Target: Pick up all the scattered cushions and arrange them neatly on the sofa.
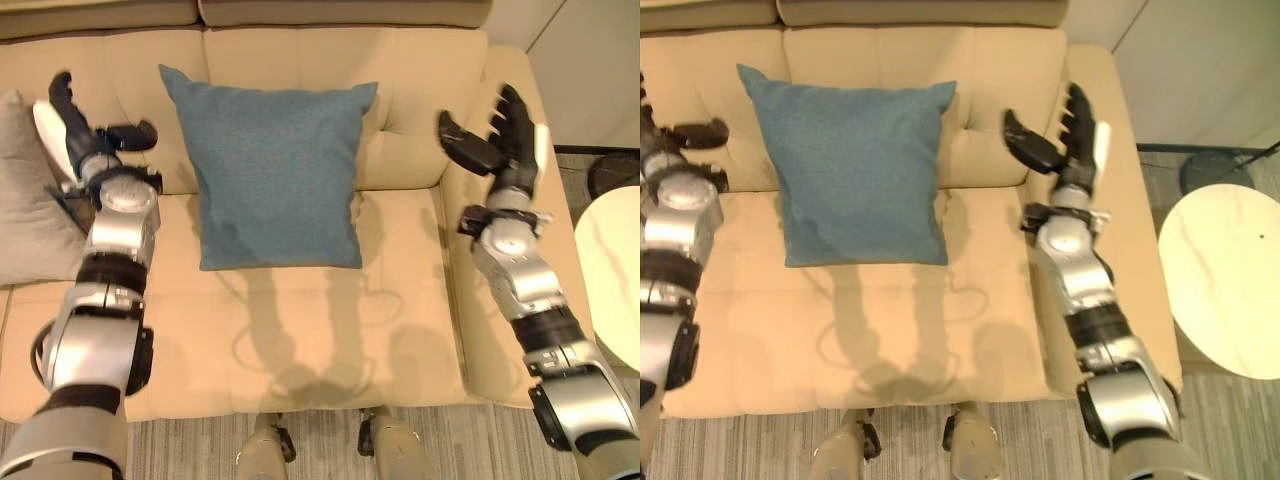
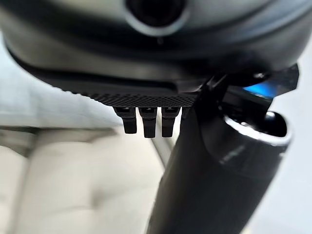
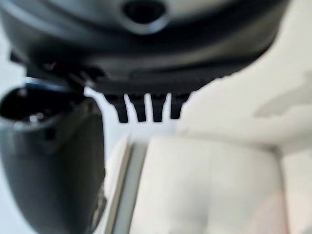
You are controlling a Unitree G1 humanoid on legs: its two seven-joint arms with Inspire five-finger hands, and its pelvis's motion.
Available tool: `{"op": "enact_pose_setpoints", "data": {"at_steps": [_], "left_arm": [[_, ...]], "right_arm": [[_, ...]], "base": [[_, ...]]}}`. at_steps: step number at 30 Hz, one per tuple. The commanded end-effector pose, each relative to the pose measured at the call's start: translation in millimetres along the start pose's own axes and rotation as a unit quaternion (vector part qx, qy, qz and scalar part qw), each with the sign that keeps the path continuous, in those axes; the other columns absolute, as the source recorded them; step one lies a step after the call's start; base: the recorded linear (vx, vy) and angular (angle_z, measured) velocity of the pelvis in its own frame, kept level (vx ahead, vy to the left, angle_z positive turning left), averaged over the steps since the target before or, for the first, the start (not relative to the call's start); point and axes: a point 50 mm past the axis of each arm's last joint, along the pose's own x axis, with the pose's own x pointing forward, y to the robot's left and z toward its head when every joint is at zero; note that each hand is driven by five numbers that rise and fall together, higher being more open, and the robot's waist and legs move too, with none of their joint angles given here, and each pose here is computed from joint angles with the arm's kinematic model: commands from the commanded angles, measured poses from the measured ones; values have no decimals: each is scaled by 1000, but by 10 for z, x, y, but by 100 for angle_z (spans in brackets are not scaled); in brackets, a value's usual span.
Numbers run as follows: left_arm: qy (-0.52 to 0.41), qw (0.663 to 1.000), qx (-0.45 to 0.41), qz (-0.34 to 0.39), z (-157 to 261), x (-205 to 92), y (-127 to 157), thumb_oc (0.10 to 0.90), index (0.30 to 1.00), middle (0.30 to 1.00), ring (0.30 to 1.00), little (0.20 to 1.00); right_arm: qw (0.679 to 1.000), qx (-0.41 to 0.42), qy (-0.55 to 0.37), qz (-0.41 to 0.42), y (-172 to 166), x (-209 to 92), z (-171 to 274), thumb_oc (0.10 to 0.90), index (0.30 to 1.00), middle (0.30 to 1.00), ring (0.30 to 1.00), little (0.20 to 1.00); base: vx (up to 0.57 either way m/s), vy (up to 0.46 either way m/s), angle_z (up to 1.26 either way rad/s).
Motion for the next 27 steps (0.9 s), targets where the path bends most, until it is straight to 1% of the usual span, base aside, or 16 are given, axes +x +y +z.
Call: {"op": "enact_pose_setpoints", "data": {"at_steps": [1, 2, 4, 6, 7, 8, 9, 10, 11, 15, 18, 19, 20, 21, 22, 27], "left_arm": [[-22, 997, -62, -46, -273, -164, 240, 800, 900, 900, 900, 900], [55, 997, -9, -54, -860, -472, 523, 800, 900, 900, 900, 900], [153, 986, 21, -64, -1403, -921, 848, 800, 900, 900, 900, 900], [216, 972, 78, -52, -1738, -1278, 1268, 800, 900, 900, 900, 900], [217, 972, 79, -52, -1741, -1285, 1274, 800, 900, 900, 900, 900], [314, 942, 119, -1, -2082, -1604, 1630, 800, 900, 900, 900, 900], [348, 929, 121, 20, -2190, -1721, 1730, 800, 900, 900, 900, 900], [428, 889, 157, 40, -2416, -2041, 1868, 800, 900, 900, 900, 900], [427, 890, 156, 40, -2416, -2031, 1863, 800, 900, 900, 900, 900], [552, 811, 190, 38, -2653, -2779, 1993, 800, 900, 900, 900, 900], [623, 755, 198, 45, -2705, -3278, 2063, 800, 900, 900, 900, 900], [623, 755, 198, 45, -2705, -3278, 2062, 800, 900, 900, 900, 900], [654, 723, 222, 14, -2714, -3561, 2007, 800, 900, 900, 900, 900], [666, 715, 213, -16, -2730, -3698, 1813, 800, 900, 900, 900, 900], [666, 715, 213, -16, -2730, -3698, 1812, 800, 900, 900, 900, 900], [613, 708, 285, -204, -2748, -3710, 1387, 800, 900, 900, 900, 900]], "right_arm": [[997, 3, -72, -6, -258, -74, 75, 800, 900, 900, 900, 900], [999, 0, -4, -50, -613, -319, -336, 800, 900, 900, 900, 900], [989, -36, 75, -126, -1095, -635, -720, 800, 900, 900, 900, 900], [967, -104, 142, -184, -1519, -882, -974, 800, 900, 900, 900, 900], [967, -104, 142, -184, -1522, -887, -976, 800, 900, 900, 900, 900], [935, -126, 226, -244, -1866, -1203, -1260, 800, 900, 900, 900, 900], [926, -124, 246, -258, -1921, -1301, -1335, 800, 900, 900, 900, 900], [906, -102, 293, -288, -1991, -1545, -1511, 800, 900, 900, 900, 900], [906, -101, 292, -288, -1993, -1541, -1510, 800, 900, 900, 900, 900], [882, -67, 344, -314, -1969, -1871, -1716, 800, 900, 900, 900, 900], [872, -83, 386, -291, -1920, -2089, -1822, 800, 900, 900, 900, 900], [872, -83, 386, -291, -1920, -2089, -1822, 800, 900, 900, 900, 900], [862, -95, 406, -288, -1915, -2219, -1859, 800, 900, 900, 900, 900], [854, -104, 422, -286, -1915, -2285, -1886, 800, 900, 900, 900, 900], [854, -104, 422, -287, -1916, -2285, -1885, 800, 900, 900, 900, 900], [809, -110, 510, -272, -1749, -2633, -2108, 800, 900, 900, 900, 900]], "base": [[81, -12, 18], [110, -17, 6], [57, -45, 1], [9, -53, 3], [-74, -92, 18], [-182, -85, 28], [-411, -63, 29], [-341, 12, 28], [-405, 43, 46], [-356, 70, 26], [-215, 183, 12], [-263, 319, -2], [-405, 516, 13], [-405, 523, 13], [-349, 421, 3], [-431, 318, 8]]}}
